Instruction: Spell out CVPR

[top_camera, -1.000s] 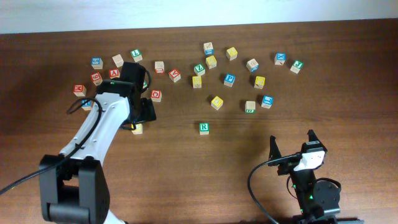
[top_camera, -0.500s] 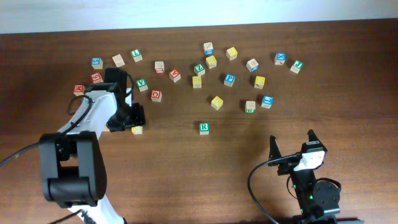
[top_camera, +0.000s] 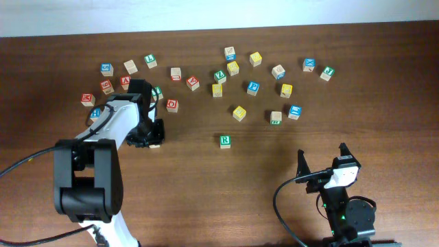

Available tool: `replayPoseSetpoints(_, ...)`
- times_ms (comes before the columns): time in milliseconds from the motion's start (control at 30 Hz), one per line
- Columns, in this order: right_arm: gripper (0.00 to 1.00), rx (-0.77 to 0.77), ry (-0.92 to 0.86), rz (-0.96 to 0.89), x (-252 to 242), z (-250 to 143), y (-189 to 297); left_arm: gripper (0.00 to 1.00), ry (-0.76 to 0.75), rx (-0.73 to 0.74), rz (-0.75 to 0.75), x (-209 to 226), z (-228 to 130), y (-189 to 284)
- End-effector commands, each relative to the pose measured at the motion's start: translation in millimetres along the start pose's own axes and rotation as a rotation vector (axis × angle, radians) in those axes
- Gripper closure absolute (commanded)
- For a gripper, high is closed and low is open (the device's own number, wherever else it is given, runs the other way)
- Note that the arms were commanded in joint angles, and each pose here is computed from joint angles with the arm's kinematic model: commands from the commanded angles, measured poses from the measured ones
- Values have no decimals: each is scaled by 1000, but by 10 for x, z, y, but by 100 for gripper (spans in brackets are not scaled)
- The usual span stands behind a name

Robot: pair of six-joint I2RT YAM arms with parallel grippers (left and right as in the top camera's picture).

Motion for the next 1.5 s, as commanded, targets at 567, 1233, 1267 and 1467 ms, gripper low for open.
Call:
replayPoseSetpoints(567,2,2,-4,-17,-21,-18,0,74,-129,32,124,-1050,-273,104)
replayPoseSetpoints(1233,2,2,-4,-17,-21,-18,0,47,-103,12,72,-1148,-131,393)
replayPoseSetpoints(1267,2,2,-4,-17,-21,-18,0,34,-103,-15,61,-1190,-42,578)
replayPoseSetpoints(1467,2,2,-4,-17,-21,-18,0,6,136,-247,-11,-584,598,1567)
Point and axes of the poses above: each gripper's point midway between its finger pads, its own y axis back along the fingers, its own x axis along the line the jaws close on, z = x × y, the point moved 8 cm from there along y, back along the fingers, and after that the axes turned 5 degrees about -y, right-handed, at the moved point
